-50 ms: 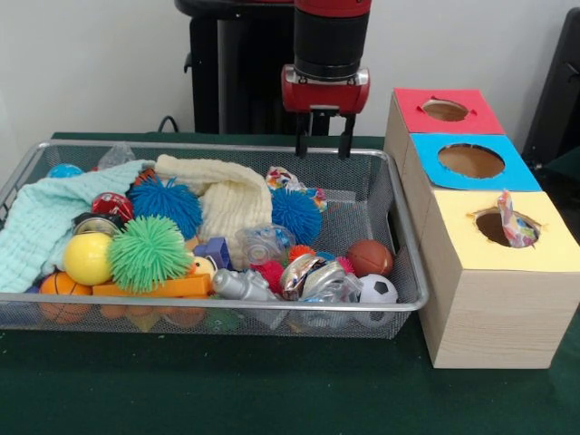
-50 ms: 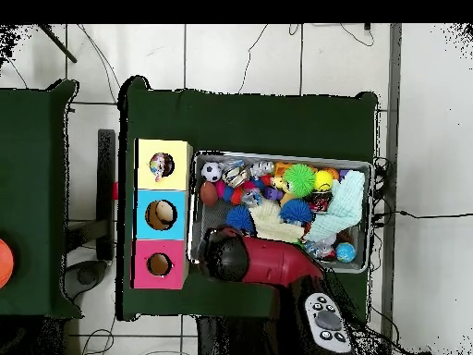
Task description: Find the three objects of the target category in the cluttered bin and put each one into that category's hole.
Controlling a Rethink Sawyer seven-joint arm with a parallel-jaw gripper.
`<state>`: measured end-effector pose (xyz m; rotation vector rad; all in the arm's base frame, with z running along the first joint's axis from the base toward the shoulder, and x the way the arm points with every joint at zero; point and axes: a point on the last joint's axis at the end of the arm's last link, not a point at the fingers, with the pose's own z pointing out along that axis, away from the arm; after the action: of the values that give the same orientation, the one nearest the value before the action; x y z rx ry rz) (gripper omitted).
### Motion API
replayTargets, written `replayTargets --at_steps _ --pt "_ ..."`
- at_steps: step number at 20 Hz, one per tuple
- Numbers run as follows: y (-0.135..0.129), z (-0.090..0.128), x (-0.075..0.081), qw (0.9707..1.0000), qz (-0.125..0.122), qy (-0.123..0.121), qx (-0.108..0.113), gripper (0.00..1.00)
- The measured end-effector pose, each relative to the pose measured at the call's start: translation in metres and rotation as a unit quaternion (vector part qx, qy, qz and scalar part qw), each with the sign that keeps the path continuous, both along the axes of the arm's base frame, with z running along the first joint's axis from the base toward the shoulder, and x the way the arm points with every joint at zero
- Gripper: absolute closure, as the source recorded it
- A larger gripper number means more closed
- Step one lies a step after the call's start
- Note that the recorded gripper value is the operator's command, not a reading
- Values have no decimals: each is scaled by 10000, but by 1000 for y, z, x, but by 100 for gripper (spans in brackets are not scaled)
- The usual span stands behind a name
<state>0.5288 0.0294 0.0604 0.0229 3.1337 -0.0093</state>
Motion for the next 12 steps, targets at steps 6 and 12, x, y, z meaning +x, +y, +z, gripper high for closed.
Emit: replayTargets --at_steps 6,12 --pt "-42 -7 -7 9999 -87 28 -95 0" --pt "-70 -37 -14 9998 -90 -48 -148 0"
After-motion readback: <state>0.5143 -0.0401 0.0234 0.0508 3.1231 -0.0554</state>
